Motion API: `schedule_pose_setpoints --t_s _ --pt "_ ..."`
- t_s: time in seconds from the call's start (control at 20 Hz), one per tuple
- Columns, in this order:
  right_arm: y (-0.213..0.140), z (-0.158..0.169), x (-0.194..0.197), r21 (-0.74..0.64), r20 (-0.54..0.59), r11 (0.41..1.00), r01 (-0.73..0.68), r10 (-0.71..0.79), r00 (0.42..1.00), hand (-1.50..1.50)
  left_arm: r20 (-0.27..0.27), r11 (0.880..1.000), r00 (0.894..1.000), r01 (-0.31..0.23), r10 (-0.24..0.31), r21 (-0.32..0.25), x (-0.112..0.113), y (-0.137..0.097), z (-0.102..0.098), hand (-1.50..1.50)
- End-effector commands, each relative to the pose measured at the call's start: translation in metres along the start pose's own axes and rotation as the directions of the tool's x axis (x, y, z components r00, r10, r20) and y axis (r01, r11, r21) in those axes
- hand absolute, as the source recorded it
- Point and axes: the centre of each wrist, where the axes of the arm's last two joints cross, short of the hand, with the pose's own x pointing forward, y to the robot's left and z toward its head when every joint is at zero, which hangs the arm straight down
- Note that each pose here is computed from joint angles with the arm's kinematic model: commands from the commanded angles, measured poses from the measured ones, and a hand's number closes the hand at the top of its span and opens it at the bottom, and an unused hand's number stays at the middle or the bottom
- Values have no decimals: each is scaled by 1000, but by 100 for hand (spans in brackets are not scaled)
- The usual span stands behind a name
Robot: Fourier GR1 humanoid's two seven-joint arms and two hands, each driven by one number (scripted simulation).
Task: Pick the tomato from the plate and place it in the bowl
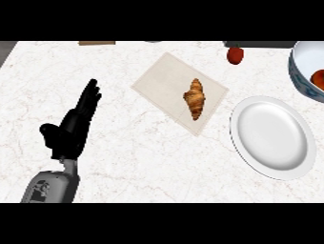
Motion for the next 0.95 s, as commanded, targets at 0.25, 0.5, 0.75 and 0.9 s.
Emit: schedule_pose_setpoints --t_s 0.25,0.5,0.75,0.9 --pt "-46 0 -23 8 -38 977 211 -210 977 -150 -8 1000 1000 4 -4 29 -2 4 3 0" --pt "-60 11 -46 89 -22 964 250 -249 968 -150 -18 1000 1000 -7 7 2 -11 8 1 0" --pt "-66 32 -81 133 -38 961 241 -238 970 -150 0 999 1000 13 -13 36 5 21 -7 0" --pt "-73 34 -82 141 -30 961 236 -234 972 -150 -28 1000 1000 12 -11 15 5 0 12 0"
